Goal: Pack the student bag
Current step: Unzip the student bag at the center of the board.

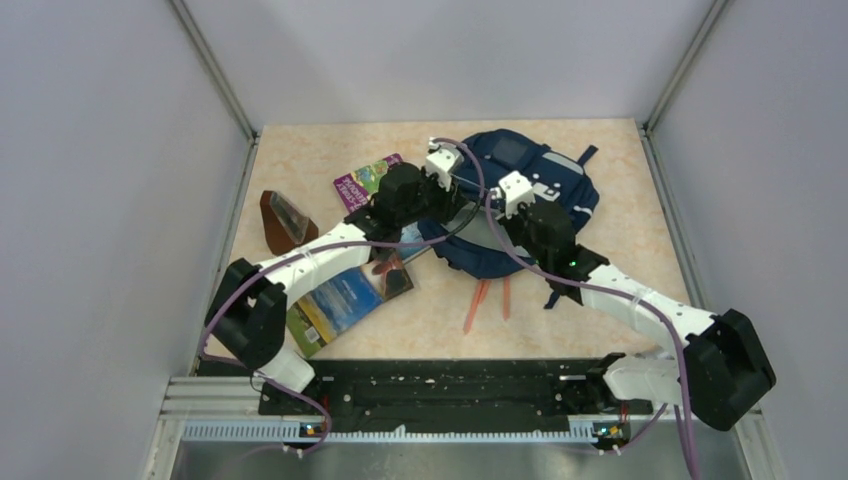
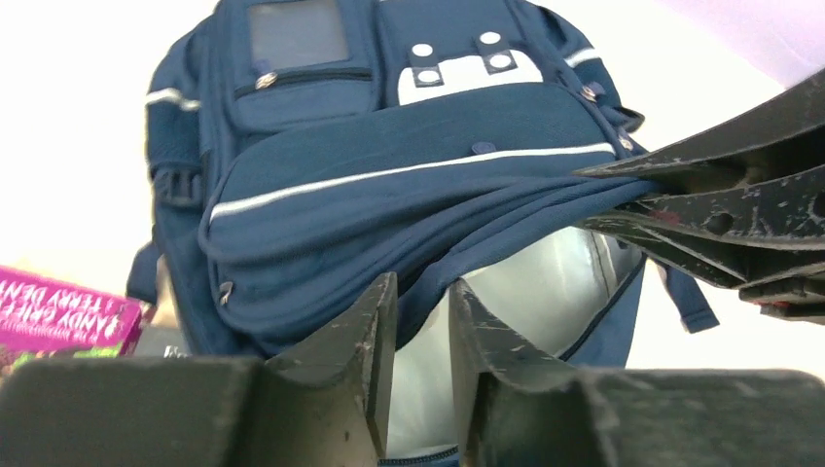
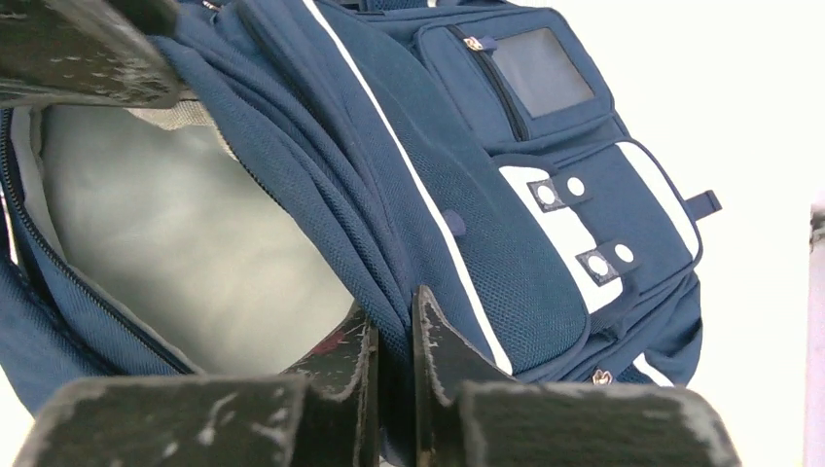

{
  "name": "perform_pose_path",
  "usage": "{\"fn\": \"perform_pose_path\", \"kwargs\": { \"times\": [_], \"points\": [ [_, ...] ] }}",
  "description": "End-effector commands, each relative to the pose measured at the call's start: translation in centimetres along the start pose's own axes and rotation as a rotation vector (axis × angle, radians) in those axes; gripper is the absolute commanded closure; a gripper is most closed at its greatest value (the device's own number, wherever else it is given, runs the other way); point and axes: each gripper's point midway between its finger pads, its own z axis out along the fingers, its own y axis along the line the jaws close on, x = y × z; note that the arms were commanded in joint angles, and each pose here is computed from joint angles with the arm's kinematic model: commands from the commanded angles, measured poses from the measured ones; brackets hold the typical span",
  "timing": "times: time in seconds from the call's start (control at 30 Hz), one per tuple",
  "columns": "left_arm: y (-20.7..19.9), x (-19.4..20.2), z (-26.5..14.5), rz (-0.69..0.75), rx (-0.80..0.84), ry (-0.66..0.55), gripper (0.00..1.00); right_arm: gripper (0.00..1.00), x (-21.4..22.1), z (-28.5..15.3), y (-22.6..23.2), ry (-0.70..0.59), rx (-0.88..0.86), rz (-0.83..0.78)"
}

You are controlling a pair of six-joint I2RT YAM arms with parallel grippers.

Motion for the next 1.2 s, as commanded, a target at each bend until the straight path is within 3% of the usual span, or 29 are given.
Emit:
{"fn": "perform_pose_path", "kwargs": {
  "times": [0.0,0.1,0.2,0.4,0.77,0.83,0.93,1.0,1.17],
  "points": [
    [1.9,-4.9,-3.2,-0.082,-0.148,-0.183,0.54,1.0,-5.6,-0.6,-3.4,-0.164,0.136,0.068],
    [3.9,-3.2,-4.6,-0.206,-0.29,-0.208,0.32,1.0,-6.3,-1.2,-3.8,-0.209,0.15,0.103],
    [5.1,-1.9,-5.1,-0.309,-0.378,-0.213,0.23,1.0,-6.7,-1.5,-4.1,-0.224,0.171,0.161],
    [4.6,-0.2,-3.0,-0.406,-0.351,-0.154,0.19,1.0,-7.1,-1.4,-4.3,-0.222,0.185,0.212],
    [5.1,6.7,-0.8,-0.501,-0.399,-0.003,0.18,1.0,-10.0,-3.6,-5.6,-0.29,0.208,0.268],
    [5.2,7.5,-0.8,-0.501,-0.405,0.017,0.24,1.0,-10.4,-3.9,-6.3,-0.292,0.24,0.28],
    [6.2,9.2,-1.5,-0.5,-0.482,0.059,0.6,1.0,-10.9,-4.6,-8.2,-0.279,0.34,0.305],
    [6.8,10.0,-2.0,-0.484,-0.516,0.081,0.75,1.0,-11.3,-5.4,-9.8,-0.276,0.42,0.327],
    [9.0,10.9,-2.8,-0.492,-0.547,0.107,0.99,1.0,-13.5,-7.6,-12.6,-0.325,0.541,0.385]
  ]
}}
